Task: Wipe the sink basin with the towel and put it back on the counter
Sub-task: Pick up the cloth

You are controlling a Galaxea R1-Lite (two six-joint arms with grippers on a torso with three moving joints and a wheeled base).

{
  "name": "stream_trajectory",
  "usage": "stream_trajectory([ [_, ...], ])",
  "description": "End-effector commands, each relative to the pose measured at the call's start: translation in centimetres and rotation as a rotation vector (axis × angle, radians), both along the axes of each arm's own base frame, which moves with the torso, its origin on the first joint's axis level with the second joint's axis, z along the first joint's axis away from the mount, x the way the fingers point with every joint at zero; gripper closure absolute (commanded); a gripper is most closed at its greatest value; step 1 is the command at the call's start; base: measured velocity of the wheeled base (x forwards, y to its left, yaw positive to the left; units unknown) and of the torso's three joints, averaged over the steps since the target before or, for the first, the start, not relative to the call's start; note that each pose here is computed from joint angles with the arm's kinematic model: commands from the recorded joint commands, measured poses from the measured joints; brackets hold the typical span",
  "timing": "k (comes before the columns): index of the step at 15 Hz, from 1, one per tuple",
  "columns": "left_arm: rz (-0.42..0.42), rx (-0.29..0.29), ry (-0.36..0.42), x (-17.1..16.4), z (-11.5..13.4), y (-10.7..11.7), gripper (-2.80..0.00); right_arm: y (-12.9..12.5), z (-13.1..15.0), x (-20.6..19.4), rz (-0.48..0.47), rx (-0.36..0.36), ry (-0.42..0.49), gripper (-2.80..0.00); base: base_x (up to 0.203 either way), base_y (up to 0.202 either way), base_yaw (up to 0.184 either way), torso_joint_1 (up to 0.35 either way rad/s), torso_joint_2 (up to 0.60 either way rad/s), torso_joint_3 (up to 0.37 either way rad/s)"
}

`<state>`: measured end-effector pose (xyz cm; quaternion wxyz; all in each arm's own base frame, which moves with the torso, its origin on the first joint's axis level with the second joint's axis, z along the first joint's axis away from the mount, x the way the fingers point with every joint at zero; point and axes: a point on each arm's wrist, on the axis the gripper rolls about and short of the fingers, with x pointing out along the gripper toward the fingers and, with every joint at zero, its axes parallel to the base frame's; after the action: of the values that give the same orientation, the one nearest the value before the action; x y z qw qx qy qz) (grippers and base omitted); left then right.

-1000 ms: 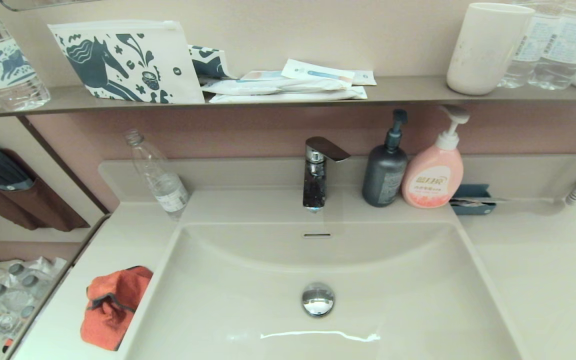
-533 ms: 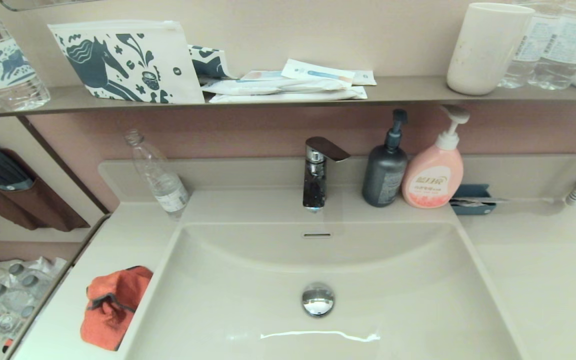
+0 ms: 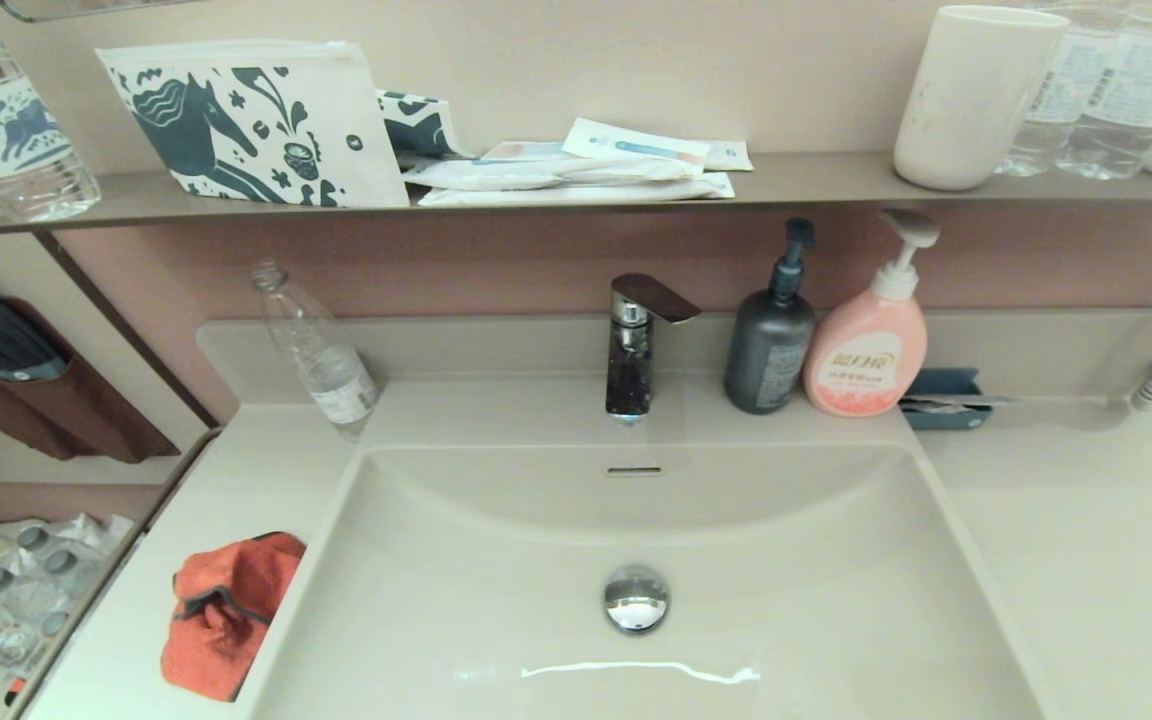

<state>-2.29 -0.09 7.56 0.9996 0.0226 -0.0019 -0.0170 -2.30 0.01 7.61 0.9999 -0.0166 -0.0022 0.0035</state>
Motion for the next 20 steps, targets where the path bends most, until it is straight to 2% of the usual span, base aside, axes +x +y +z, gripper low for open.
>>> stream_trajectory([
  [1, -0.001, 0.005, 0.001, 0.0, 0.0, 0.0, 0.00, 0.0, 0.0, 0.0, 0.001, 0.000, 0.001, 0.00, 0.000, 0.000, 0.000, 0.000, 0.00, 0.000],
  [5, 0.009, 0.010, 0.010, 0.0, 0.9, 0.0, 0.00, 0.0, 0.0, 0.0, 0.001, -0.001, 0.001, 0.00, 0.000, 0.000, 0.000, 0.000, 0.00, 0.000],
  [9, 0.041, -0.067, 0.149, 1.9, 4.1, 0.1, 0.00, 0.0, 0.0, 0.0, 0.001, -0.001, 0.001, 0.00, 0.000, 0.000, 0.000, 0.000, 0.00, 0.000],
  [12, 0.039, -0.080, 0.233, 4.4, 7.2, 0.1, 0.00, 0.0, 0.0, 0.0, 0.001, -0.001, 0.001, 0.00, 0.000, 0.000, 0.000, 0.000, 0.00, 0.000],
  [16, 0.039, -0.054, 0.349, 8.5, 9.7, 0.0, 0.00, 0.0, 0.0, 0.0, 0.001, -0.001, 0.001, 0.00, 0.000, 0.000, 0.000, 0.000, 0.00, 0.000],
  [20, 0.126, -0.020, 0.376, 11.0, 10.6, 0.8, 0.00, 0.0, 0.0, 0.0, 0.001, -0.001, 0.001, 0.00, 0.000, 0.000, 0.000, 0.000, 0.00, 0.000],
])
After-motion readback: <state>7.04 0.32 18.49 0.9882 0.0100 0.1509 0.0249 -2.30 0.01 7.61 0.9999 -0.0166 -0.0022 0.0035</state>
